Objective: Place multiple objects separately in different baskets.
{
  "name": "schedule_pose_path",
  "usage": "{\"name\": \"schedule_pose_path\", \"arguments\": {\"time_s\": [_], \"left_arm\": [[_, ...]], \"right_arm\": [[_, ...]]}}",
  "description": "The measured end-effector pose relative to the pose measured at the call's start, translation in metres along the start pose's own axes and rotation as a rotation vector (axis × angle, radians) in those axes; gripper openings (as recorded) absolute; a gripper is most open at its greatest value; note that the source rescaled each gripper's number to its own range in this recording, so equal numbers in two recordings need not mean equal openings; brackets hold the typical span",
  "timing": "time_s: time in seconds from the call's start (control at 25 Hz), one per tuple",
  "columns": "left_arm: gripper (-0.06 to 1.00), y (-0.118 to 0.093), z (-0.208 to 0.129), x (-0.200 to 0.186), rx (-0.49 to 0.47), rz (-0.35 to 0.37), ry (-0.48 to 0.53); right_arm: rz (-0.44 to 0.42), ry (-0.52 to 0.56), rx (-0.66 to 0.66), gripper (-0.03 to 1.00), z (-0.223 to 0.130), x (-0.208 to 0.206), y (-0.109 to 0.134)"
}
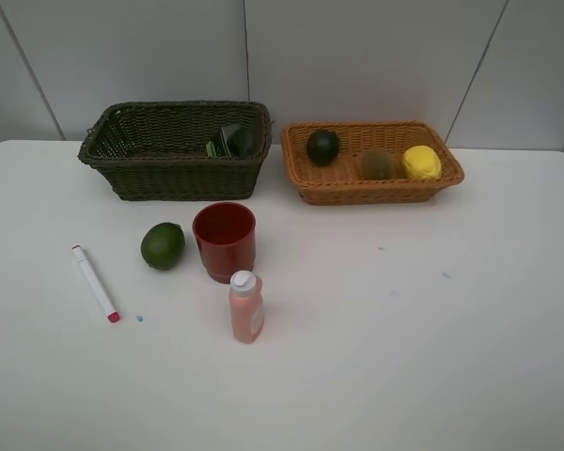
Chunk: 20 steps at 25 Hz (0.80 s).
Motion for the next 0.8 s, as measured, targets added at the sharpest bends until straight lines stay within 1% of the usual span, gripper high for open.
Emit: {"name": "schedule_pose_path", "arguments": {"time_s": [0.08, 0.24, 0.52, 0.56, 0.68, 0.72, 0.8], "left_arm": [[1.00, 0.000, 0.000, 0.000, 0.000, 0.000, 0.000], [1.00, 0.000, 0.000, 0.000, 0.000, 0.000, 0.000], [1.00, 0.000, 0.000, 0.000, 0.000, 0.000, 0.000], [1.00, 0.000, 0.000, 0.000, 0.000, 0.000, 0.000], [1.00, 0.000, 0.000, 0.000, 0.000, 0.000, 0.000], [1.00, 0.000, 0.000, 0.000, 0.000, 0.000, 0.000], [1.00, 0.000, 0.000, 0.000, 0.000, 0.000, 0.000]], "right_arm": [[0.002, -0.001, -0.007, 0.99, -0.004, 0.004, 0.001], [0.001, -0.037, -0.024, 0.99, -0.004, 0.010, 0.001], [0.001, -0.042, -0.025, 0.99, -0.005, 0.011, 0.002], [-0.001, -0.059, -0.024, 0.99, -0.005, 0.009, 0.001], [-0.019, -0.174, -0.014, 0.99, -0.005, -0.007, 0.000], [-0.019, -0.174, -0.014, 0.99, -0.005, -0.007, 0.000], [-0.040, -0.212, 0.010, 0.99, -0.006, -0.012, -0.004]]}}
Point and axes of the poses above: a point on each arm's last joint axis where the gripper is mounted, x pointing out along that axis toward the gripper, y along the wrist's bending axis when the last joint is at zero, z = x × y, the point moved 9 cm from there along x, pointing out along that axis toward the gripper, and after that the axes turned 2 degrees about x, right-handed, at the moved point
